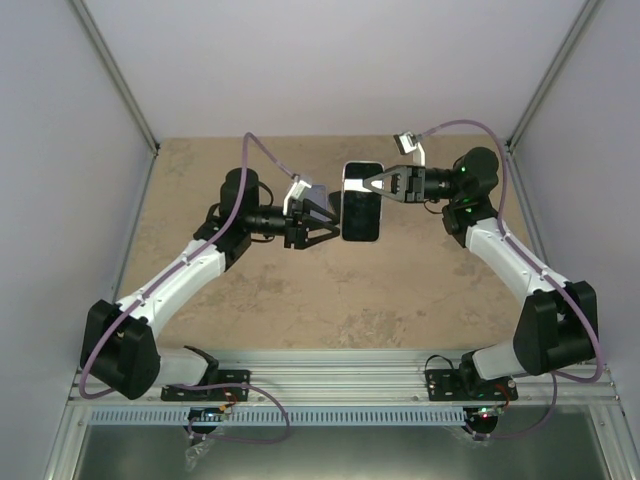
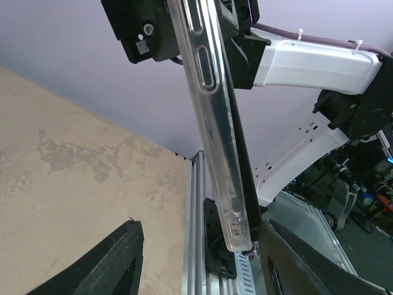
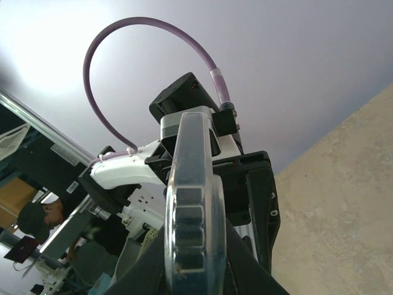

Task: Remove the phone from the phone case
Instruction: Remove the phone case from the phone.

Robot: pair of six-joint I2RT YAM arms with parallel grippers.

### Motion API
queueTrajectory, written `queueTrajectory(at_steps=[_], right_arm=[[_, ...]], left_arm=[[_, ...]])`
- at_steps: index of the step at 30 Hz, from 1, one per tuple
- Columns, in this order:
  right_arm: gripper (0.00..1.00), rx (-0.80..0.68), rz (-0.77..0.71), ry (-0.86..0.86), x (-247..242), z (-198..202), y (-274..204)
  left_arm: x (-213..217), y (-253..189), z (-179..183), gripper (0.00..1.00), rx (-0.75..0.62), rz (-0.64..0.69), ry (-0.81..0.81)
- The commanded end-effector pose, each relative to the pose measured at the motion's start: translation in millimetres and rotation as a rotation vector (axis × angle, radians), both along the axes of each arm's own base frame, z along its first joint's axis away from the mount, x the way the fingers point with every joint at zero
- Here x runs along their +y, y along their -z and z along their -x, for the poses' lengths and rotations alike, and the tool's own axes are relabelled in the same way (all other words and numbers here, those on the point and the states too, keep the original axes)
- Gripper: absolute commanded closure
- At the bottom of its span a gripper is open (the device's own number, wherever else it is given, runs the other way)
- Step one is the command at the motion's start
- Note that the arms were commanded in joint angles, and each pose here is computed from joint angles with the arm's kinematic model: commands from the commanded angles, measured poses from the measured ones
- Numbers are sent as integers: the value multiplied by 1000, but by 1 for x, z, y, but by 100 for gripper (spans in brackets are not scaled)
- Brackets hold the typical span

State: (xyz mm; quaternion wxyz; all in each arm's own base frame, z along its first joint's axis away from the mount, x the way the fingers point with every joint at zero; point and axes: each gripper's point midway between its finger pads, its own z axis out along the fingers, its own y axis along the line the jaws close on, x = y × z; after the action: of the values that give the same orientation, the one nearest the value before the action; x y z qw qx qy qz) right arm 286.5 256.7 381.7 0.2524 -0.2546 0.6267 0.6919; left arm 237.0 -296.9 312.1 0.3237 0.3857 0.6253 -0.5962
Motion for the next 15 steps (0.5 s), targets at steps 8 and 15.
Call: queueTrajectory(at_steps=[8, 15], right_arm=[[99, -48, -21, 7, 0, 3, -15], [100, -46, -20, 11, 0, 2, -13]], left_arm=[[-3, -8, -8, 50, -37, 11, -28], [-5, -8, 0, 48, -35, 21, 15]])
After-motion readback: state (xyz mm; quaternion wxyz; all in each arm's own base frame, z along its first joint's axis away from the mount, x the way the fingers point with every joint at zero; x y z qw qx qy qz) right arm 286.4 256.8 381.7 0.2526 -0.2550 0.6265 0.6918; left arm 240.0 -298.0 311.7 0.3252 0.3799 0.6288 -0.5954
